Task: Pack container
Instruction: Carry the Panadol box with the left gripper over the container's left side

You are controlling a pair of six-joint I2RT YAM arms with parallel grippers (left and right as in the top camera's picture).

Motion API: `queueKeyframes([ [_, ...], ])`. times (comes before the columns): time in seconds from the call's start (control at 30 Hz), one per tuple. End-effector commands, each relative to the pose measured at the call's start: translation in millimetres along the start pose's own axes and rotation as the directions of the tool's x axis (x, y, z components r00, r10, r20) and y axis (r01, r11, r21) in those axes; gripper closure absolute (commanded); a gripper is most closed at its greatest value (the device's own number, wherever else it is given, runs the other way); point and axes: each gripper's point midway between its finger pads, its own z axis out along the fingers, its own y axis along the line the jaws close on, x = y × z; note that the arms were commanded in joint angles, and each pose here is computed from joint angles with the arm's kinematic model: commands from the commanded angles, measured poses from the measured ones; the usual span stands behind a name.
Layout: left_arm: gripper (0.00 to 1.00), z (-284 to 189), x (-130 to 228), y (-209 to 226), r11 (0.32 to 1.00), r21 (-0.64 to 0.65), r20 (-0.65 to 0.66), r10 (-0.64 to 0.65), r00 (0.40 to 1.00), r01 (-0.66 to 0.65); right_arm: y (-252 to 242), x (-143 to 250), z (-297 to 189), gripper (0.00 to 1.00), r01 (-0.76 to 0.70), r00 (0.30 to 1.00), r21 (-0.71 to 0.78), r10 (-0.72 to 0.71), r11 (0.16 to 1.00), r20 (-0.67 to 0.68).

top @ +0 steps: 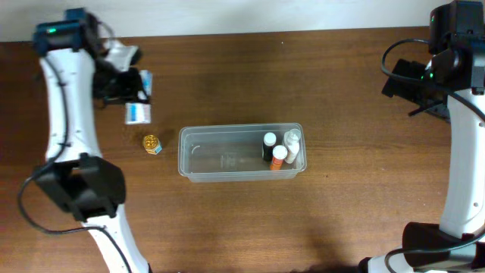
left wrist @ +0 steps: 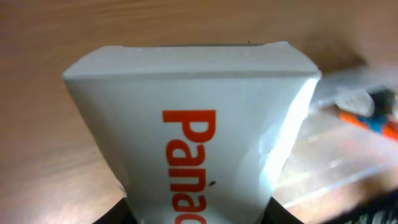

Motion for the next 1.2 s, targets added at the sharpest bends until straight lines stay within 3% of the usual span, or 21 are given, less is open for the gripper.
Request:
queueKeyframes([
  [0.0, 0.59, 7.6, -2.5, -44.4, 0.976, 0.039, -0.018, 0.213, 0.977, -0.212, -1.6, -2.3, -3.6, 0.02, -0.014, 1.000, -0.003, 0.014, 1.000, 0.013],
  [0.37, 0.59, 37.0, 6.7, -119.9, 0.877, -0.089, -0.161, 0.456, 0.875, -0.473, -1.6, -2.3, -3.6, 0.02, -0.014, 1.000, -0.003, 0.014, 1.000, 0.013],
  [0.53, 0.59, 62.4, 29.2, -150.6, 0.788, -0.060, -0.271, 0.578, 0.770, -0.612, -1.6, -2.3, -3.6, 0.02, -0.014, 1.000, -0.003, 0.014, 1.000, 0.013],
  [0.83, 0.60, 103.1, 80.4, -138.5, 0.781, 0.009, -0.483, 0.550, 0.681, -0.625, -1.6, -2.3, -3.6, 0.02, -0.014, 1.000, -0.003, 0.014, 1.000, 0.013],
  [0.97, 0.60, 110.8, 88.3, -140.6, 0.779, 0.057, -0.490, 0.566, 0.663, -0.624, -1.6, -2.3, -3.6, 0.02, -0.014, 1.000, -0.003, 0.014, 1.000, 0.013],
  [1.17, 0.60, 117.0, 95.0, -154.5, 0.712, 0.197, -0.437, 0.679, 0.589, -0.674, -1.6, -2.3, -3.6, 0.02, -0.014, 1.000, -0.003, 0.014, 1.000, 0.013],
])
